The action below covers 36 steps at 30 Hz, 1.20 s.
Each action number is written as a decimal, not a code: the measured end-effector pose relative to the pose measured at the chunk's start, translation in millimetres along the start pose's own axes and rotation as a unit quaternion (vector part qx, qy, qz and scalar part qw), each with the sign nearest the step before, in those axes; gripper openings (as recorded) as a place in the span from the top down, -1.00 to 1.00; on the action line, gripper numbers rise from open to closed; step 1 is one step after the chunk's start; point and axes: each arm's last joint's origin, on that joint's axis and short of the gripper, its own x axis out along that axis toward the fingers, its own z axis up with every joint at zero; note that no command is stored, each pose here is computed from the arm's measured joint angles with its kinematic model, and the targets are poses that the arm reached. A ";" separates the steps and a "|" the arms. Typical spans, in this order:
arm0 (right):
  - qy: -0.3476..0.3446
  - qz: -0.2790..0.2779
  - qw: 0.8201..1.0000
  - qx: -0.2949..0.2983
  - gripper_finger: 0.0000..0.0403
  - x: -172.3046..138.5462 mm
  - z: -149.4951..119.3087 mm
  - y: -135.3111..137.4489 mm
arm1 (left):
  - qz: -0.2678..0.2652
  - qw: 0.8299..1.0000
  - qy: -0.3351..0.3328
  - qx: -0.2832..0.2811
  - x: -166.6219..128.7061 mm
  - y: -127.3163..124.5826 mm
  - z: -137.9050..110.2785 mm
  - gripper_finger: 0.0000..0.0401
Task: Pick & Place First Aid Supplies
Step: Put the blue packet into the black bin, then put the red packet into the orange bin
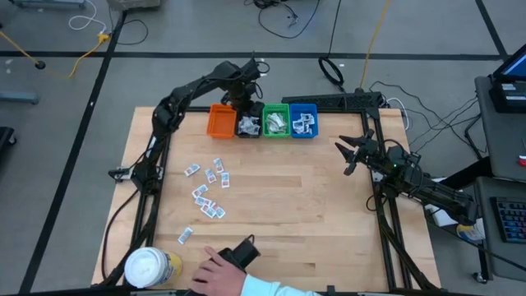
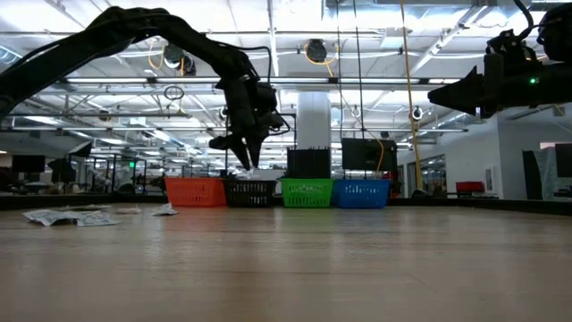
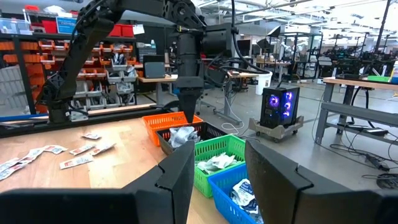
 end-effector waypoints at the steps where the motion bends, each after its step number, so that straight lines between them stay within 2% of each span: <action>1: 0.000 0.000 1.000 0.000 0.31 0.0 0.0 0.0 | 0.000 1.000 0.000 -0.001 0.0 0.0 0.0 0.47; 7: 0.000 0.000 1.000 0.000 0.31 0.0 0.1 0.0 | -0.004 1.000 -0.012 0.004 -13.9 -4.5 1.5 0.09; 11: 0.000 0.000 1.000 0.000 0.31 0.0 0.1 0.0 | -0.009 0.999 -0.035 0.008 -27.2 -9.1 4.8 -0.05; 15: 0.000 0.000 1.000 0.000 0.31 0.0 0.1 0.0 | -0.005 1.000 -0.026 0.009 -32.2 -14.2 0.8 -0.10; 20: 0.000 0.000 1.000 0.000 0.31 0.0 0.1 0.0 | 0.018 0.999 0.039 -0.021 -26.4 -18.0 -14.5 -0.06; 23: 0.000 0.000 1.000 0.000 0.31 0.0 0.0 0.0 | 0.049 0.997 0.060 -0.015 -25.3 -24.6 -23.5 -0.02; 28: 0.000 0.000 1.000 0.000 0.31 0.0 0.1 0.0 | 0.056 0.996 0.075 0.001 -22.1 -46.1 -51.8 -0.02; 36: 0.000 0.000 1.000 0.000 0.31 0.0 0.2 0.0 | 0.048 0.997 0.063 0.006 -0.9 -75.3 -119.6 -0.10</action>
